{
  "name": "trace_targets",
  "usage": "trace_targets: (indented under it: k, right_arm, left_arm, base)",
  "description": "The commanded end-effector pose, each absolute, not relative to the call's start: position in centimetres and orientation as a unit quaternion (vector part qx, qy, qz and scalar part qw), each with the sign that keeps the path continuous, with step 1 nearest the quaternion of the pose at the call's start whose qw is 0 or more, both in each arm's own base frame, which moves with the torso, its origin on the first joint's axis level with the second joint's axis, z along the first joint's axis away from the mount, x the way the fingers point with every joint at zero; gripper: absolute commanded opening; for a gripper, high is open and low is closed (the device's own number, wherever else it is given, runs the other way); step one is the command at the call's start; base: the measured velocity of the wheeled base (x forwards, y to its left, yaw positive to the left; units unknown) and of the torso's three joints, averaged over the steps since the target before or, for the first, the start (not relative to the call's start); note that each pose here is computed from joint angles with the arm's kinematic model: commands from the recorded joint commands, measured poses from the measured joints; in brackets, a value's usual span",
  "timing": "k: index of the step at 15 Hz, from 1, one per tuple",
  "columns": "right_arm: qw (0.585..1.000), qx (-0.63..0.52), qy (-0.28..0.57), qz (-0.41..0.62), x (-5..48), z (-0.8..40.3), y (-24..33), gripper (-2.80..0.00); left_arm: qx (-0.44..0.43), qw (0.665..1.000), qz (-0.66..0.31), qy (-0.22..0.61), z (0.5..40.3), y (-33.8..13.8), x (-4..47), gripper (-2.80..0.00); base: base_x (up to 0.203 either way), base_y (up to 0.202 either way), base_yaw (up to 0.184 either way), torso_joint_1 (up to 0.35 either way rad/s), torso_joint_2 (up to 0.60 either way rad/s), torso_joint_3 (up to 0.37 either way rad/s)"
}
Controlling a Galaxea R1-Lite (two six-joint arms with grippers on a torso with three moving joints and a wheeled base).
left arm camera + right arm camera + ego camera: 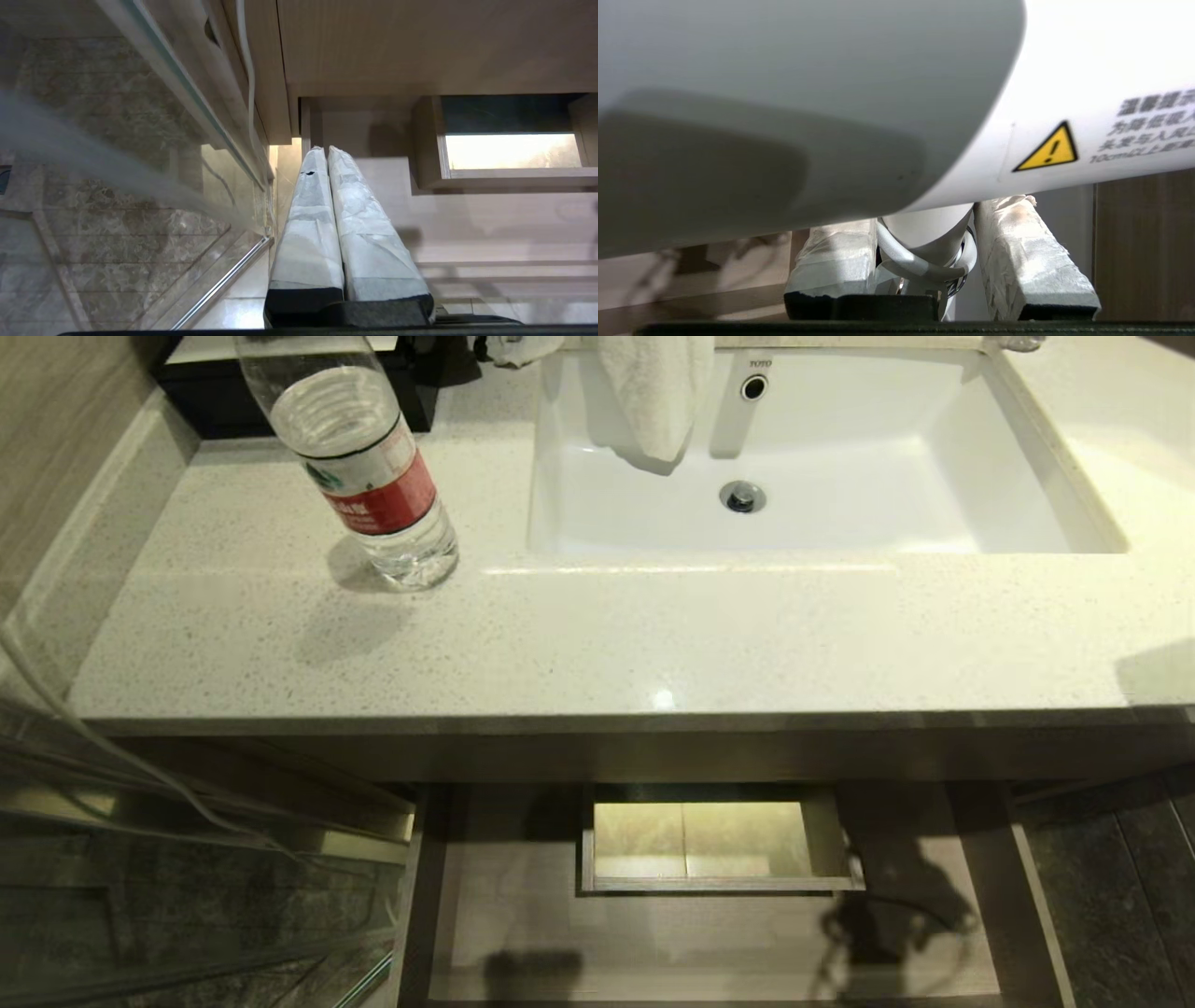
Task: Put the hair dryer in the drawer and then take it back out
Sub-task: Place it on the countertop
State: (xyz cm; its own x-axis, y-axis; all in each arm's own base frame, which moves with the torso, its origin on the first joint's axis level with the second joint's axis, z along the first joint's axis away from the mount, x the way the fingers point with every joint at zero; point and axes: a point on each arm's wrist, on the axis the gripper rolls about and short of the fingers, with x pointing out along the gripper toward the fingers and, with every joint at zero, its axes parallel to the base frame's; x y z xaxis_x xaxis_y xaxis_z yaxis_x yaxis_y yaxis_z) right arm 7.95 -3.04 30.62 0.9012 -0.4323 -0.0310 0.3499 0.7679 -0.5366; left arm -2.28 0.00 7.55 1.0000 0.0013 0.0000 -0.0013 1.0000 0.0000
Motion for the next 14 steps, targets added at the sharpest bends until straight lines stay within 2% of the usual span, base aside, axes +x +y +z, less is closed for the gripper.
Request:
trace_targets:
  k: [1, 5, 10, 14]
  right_arm:
    - [0.936, -0.273, 0.077, -0.209, 7.9, 30.7, -3.0, -2.80]
    - [0.926, -0.301, 0.061, -0.222, 7.8, 31.9, -3.1, -2.80]
    - [0.887, -0.393, 0.078, -0.230, 7.7, 33.5, -3.3, -2.80]
    - [0.881, -0.435, 0.087, -0.165, 9.4, 33.6, -3.7, -2.80]
  left_arm:
    - [0.000, 1.000, 0.001, 0.000, 7.5, 0.0, -2.3, -2.80]
    - [0.000, 1.000, 0.001, 0.000, 7.5, 0.0, -2.3, -2.80]
    - [0.000, 1.000, 0.001, 0.000, 7.5, 0.0, -2.3, -2.80]
    - [0.000, 1.000, 0.001, 0.000, 7.5, 0.0, -2.3, -2.80]
  base:
    - [0.000, 0.000, 0.000, 0.242, -0.10, 0.115]
    - [0.000, 0.000, 0.000, 0.062, -0.03, 0.033]
    - [0.000, 0.000, 0.000, 0.000, 0.00, 0.000]
    - [0.000, 0.000, 0.000, 0.000, 0.00, 0.000]
